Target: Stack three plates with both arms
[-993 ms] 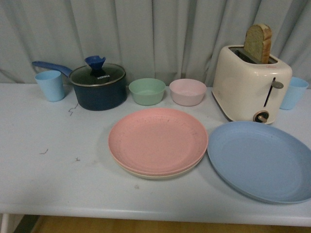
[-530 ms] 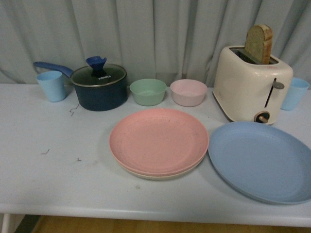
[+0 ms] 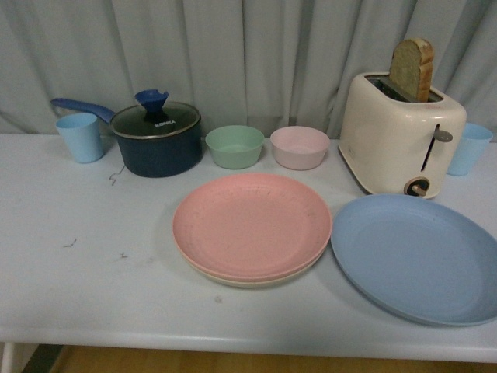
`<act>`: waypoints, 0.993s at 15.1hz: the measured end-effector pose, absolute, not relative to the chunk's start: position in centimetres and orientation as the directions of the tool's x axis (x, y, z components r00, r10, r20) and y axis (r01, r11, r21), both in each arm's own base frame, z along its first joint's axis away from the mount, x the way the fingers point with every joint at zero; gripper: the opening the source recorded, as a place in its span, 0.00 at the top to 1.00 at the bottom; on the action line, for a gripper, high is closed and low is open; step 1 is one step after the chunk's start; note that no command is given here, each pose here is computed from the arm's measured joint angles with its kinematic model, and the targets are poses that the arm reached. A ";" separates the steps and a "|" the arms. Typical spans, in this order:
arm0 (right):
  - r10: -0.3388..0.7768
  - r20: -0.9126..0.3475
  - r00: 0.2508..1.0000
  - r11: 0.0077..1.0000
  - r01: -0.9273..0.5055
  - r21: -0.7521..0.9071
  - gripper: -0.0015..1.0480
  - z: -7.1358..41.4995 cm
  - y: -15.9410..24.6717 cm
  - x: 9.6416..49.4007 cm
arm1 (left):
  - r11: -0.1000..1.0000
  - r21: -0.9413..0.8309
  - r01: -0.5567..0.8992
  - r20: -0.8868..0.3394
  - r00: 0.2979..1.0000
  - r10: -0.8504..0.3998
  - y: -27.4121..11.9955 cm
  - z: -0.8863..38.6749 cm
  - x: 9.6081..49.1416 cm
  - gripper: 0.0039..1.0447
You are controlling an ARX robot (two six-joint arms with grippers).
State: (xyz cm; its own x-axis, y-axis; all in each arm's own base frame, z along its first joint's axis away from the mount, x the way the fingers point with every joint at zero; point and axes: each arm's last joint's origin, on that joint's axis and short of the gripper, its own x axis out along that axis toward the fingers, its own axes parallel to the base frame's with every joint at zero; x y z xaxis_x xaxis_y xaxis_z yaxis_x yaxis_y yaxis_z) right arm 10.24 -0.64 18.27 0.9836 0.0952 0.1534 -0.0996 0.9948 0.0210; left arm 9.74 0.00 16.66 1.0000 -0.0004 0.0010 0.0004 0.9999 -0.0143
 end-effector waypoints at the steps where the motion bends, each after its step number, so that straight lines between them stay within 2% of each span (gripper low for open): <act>1: 0.103 0.168 0.980 0.993 -0.110 0.035 0.06 18.6 -1.4 10.7 | 1.000 -0.014 0.001 0.002 1.000 -0.001 0.0 16.7 9.7 0.26; 3: 0.072 0.141 0.987 0.990 -0.087 0.108 0.06 18.6 -3.5 12.7 | 1.000 -0.014 0.000 0.001 1.000 0.000 0.0 16.7 9.7 0.07; 4: 0.024 0.155 0.988 0.990 -0.046 0.137 0.06 19.4 -4.5 13.8 | 1.000 -0.014 0.000 0.001 1.000 0.000 0.0 16.7 9.7 0.05; 6: -0.147 0.219 0.965 0.977 0.107 0.187 0.06 22.2 -7.6 18.7 | 1.000 -0.014 0.000 0.001 1.000 0.000 0.0 16.7 9.7 0.06; 8: -0.243 0.068 0.968 0.938 0.217 0.269 0.06 21.3 -9.4 23.4 | 1.000 -0.014 0.000 0.001 1.000 0.000 0.0 16.7 9.7 0.06; 10: -0.273 -0.141 0.952 0.900 0.305 0.312 0.06 18.5 -10.2 27.9 | 1.000 -0.014 0.000 0.001 1.000 0.000 0.0 16.7 9.7 0.06; 13: -0.171 -0.429 0.887 0.868 0.341 0.360 0.06 14.5 -8.8 33.9 | 1.000 -0.014 0.000 0.001 1.000 0.000 0.0 16.7 9.7 0.06; 15: -0.134 -0.527 0.839 0.881 0.344 0.325 0.06 12.5 -6.8 35.6 | 1.000 -0.014 0.000 0.001 1.000 0.000 0.0 16.7 9.7 0.06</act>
